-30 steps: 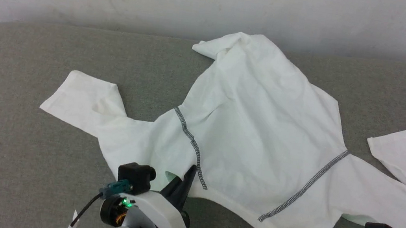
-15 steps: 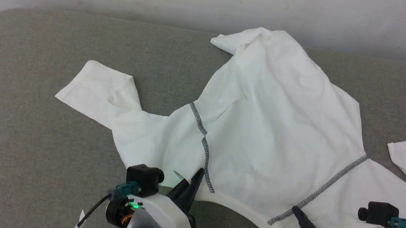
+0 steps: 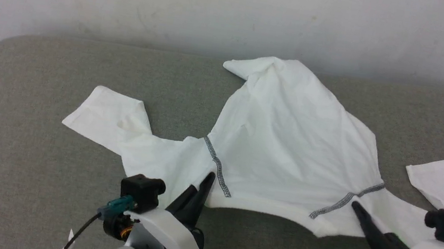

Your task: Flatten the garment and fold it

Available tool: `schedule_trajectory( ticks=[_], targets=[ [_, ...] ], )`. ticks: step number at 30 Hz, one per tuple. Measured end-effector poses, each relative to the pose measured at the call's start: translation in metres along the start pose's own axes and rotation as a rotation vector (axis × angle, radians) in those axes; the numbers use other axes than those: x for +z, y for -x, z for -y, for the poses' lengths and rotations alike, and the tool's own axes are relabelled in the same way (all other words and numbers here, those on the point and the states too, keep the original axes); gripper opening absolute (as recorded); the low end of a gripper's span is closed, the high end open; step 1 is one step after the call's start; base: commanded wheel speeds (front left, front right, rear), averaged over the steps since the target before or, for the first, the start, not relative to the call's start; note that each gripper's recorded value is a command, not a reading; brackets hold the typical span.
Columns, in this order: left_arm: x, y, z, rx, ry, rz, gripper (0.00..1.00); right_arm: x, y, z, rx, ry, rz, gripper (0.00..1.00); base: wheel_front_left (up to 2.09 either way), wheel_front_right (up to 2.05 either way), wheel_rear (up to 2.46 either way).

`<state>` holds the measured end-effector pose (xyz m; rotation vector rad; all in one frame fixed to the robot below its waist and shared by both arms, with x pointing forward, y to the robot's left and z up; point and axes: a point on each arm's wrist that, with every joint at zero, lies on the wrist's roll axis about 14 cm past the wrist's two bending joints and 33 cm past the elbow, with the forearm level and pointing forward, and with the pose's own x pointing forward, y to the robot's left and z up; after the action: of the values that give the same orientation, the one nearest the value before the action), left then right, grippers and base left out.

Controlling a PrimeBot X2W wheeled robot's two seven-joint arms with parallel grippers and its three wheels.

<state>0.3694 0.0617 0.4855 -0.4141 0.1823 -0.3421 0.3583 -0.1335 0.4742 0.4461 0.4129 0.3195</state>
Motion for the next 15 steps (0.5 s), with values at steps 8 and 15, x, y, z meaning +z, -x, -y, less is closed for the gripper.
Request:
schedule_trajectory(
  ticks=[8,15],
  targets=[
    [0.094,0.014,0.042,-0.148,-0.127,0.235,0.00,0.123,0.044,-0.041,0.121,0.240,0.355,0.00,0.00,0.00,0.00],
    [0.208,0.045,0.094,-0.278,-0.321,0.530,0.00,0.223,0.090,-0.102,0.257,0.439,0.637,0.00,0.00,0.00,0.00]
  ],
)
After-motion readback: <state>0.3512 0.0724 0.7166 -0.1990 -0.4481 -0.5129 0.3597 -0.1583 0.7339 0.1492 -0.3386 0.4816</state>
